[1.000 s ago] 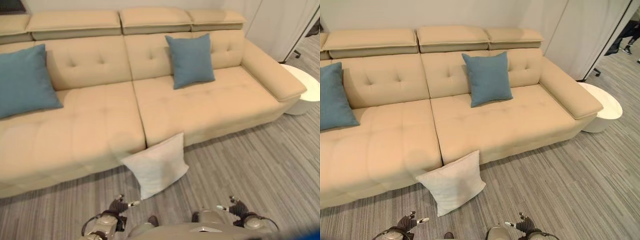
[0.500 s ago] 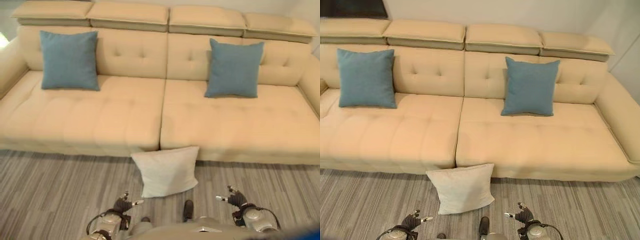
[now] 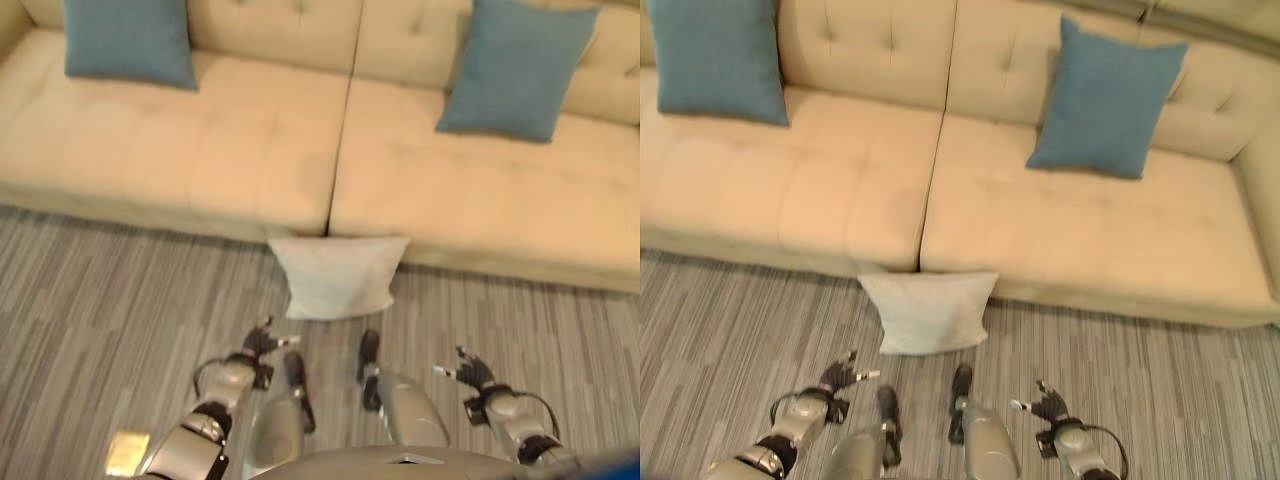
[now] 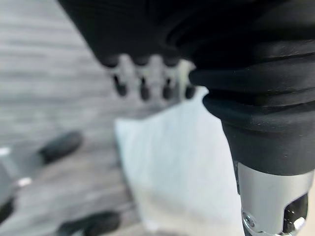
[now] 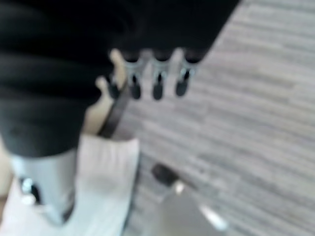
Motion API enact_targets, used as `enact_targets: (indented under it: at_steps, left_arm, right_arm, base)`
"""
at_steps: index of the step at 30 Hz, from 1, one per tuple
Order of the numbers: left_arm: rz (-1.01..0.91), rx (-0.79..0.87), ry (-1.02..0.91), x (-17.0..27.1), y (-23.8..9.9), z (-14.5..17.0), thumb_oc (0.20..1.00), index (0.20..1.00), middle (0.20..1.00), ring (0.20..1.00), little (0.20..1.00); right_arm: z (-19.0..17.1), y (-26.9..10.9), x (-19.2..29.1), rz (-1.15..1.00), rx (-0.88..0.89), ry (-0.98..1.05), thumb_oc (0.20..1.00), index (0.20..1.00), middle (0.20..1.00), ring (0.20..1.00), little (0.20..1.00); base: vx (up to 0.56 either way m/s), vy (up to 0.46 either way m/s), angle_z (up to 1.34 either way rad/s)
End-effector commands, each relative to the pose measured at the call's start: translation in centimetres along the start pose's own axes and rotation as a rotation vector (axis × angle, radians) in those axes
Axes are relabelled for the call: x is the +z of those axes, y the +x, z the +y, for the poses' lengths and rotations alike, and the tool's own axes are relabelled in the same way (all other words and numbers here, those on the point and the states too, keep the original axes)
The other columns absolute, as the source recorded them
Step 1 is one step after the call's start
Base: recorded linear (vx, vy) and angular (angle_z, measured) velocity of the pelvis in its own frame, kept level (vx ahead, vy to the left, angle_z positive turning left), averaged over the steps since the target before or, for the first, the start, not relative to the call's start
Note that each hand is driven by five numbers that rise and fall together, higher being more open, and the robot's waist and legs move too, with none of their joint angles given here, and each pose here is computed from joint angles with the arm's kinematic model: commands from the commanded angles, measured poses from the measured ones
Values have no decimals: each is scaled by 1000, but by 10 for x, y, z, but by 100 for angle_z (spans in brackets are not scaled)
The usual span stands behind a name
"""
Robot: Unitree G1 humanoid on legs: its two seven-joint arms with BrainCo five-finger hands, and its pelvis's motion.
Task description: Pick up all the scattered cushions and arrange them neatly on the sofa.
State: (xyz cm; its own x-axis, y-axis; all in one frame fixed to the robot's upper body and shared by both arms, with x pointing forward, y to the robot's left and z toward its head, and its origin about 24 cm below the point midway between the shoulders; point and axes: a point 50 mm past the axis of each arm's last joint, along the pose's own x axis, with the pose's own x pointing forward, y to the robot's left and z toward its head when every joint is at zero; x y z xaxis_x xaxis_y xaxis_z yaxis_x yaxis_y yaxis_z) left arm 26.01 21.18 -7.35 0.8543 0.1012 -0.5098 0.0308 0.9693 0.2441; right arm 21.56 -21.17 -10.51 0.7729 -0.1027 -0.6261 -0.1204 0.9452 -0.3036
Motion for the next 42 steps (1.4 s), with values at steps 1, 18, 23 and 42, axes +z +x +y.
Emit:
enact_targets:
  at_steps: [1,18,23,42]
  left_arm:
    - [-127,101,-55,31,8,13,1000,1000,1000,1000,1000]
    - [-673,356,-315,258,4,74,1000,1000,1000,1000,1000]
    - [-679,393,-413,273,0,80,1000,1000,1000,1000,1000]
    - [-1000,292,-442,389,-60,85,1000,1000,1000,1000,1000]
  right_arm:
    - [-14,8,37,-139,-73,44,1000,1000,1000,1000,1000]
    - [-133,-23,286,-759,-506,74,1000,1000,1000,1000,1000]
    - [-145,-32,305,-791,-551,83,1000,1000,1000,1000,1000]
    - [-141,-77,385,-997,-564,63,1000,1000,1000,1000,1000]
  base:
    - [-47,18,-5]
    - [-72,-38,2]
    - [2,-38,0]
    - [5,14,-4]
